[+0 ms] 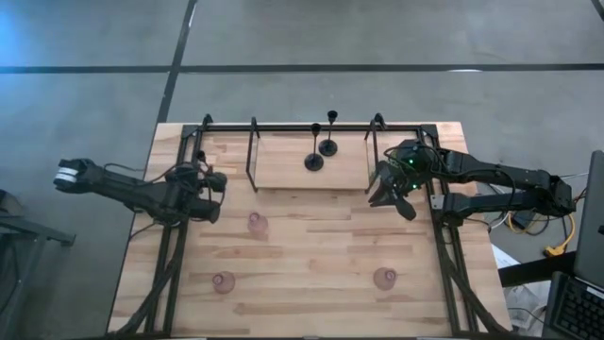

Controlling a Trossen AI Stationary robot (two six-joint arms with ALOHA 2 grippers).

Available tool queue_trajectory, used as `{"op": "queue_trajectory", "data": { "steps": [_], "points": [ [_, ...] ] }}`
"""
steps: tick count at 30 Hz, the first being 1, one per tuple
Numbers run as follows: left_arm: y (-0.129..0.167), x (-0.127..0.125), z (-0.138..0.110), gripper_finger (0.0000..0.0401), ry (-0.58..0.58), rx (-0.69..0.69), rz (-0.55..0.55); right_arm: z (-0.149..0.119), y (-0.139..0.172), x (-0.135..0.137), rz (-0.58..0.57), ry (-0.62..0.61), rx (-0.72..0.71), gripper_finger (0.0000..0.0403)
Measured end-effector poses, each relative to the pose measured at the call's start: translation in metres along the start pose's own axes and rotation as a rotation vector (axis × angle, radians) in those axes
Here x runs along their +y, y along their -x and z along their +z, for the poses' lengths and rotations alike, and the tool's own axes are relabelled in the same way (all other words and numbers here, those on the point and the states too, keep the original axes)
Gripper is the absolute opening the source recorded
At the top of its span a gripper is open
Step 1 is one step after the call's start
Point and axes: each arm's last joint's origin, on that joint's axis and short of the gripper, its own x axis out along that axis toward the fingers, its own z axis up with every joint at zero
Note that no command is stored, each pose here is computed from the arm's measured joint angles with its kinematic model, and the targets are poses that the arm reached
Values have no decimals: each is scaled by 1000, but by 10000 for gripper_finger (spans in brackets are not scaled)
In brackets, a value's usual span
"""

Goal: Pick & Place candle stick holders
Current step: Put the black candle holder on the shelf

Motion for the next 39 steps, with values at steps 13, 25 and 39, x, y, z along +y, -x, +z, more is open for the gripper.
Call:
{"op": "queue_trajectory", "data": {
  "steps": [13, 25, 39],
  "points": [
    [-10, 11, -21, 17, -18, -108, 2, 1, 0, 0, 0, 28, -8, 52],
    [11, -21, 28, 17, -175, -102, -57, 2, 0, 0, -1, 43, -17, 52],
    [79, -58, 200, 17, -391, -268, -258, 1, -1, -1, -1, 57, -17, 48]
  ]
}}
